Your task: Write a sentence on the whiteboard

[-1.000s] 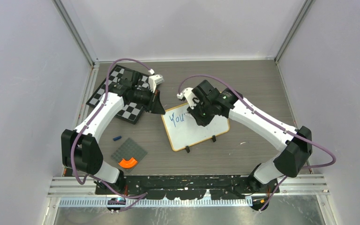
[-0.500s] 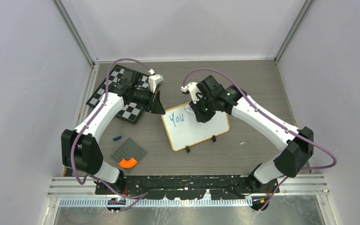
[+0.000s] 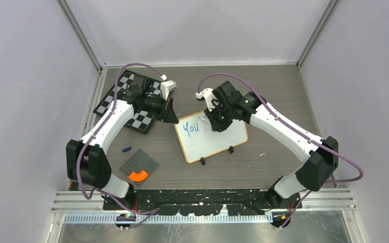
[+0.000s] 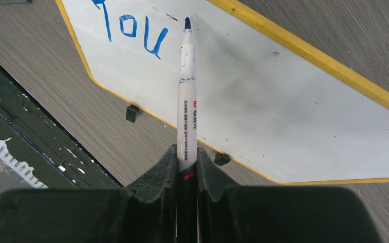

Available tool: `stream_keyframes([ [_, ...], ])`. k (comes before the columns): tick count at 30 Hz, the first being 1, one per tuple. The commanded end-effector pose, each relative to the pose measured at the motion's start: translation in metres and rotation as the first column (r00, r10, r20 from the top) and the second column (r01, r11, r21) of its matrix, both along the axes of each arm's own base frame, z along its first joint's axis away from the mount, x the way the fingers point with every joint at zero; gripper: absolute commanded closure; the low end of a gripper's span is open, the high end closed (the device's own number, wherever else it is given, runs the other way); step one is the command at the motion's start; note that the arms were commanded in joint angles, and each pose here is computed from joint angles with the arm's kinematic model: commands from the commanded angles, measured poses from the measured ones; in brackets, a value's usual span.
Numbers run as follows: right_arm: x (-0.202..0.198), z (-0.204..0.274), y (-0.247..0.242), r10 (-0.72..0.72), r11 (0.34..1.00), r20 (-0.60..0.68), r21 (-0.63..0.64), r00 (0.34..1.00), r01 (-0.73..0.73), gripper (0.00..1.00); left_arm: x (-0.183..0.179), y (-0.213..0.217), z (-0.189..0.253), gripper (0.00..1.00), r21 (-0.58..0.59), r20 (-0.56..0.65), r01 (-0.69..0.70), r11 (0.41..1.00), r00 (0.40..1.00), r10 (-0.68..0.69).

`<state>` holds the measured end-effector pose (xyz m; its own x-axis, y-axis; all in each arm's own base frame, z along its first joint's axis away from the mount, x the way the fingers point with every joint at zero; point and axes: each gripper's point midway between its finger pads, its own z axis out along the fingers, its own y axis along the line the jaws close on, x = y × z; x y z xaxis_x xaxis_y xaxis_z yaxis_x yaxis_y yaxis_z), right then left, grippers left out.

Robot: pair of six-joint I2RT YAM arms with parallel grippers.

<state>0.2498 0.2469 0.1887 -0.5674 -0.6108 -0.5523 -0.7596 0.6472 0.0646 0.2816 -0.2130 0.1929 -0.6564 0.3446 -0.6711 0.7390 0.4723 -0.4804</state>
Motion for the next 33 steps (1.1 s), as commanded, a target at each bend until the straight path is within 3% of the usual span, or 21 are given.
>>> stream_keyframes([
  [1, 0.008, 0.002, 0.007, 0.003, 1.0, 0.027, 0.011, 1.0, -0.003, 1.0, 0.0, -0.001, -0.002, 1.0, 0.008, 0.011, 0.0, 1.0, 1.0, 0.0],
  [10, -0.005, -0.019, 0.006, 0.026, 0.999, -0.025, -0.021, 0.999, -0.027, 1.0, 0.0, -0.001, -0.004, 1.0, 0.009, 0.009, 0.001, 1.0, 1.0, -0.001],
  [18, -0.013, 0.005, 0.008, 0.049, 0.999, 0.011, 0.023, 0.999, -0.05, 1.0, -0.001, 0.0, -0.002, 1.0, 0.009, 0.012, -0.002, 1.0, 1.0, 0.002],
  [33, -0.004, -0.015, -0.006, 0.029, 0.997, 0.03, -0.078, 0.999, -0.027, 1.0, -0.001, 0.0, -0.003, 1.0, 0.012, 0.013, -0.002, 1.0, 1.0, 0.002],
])
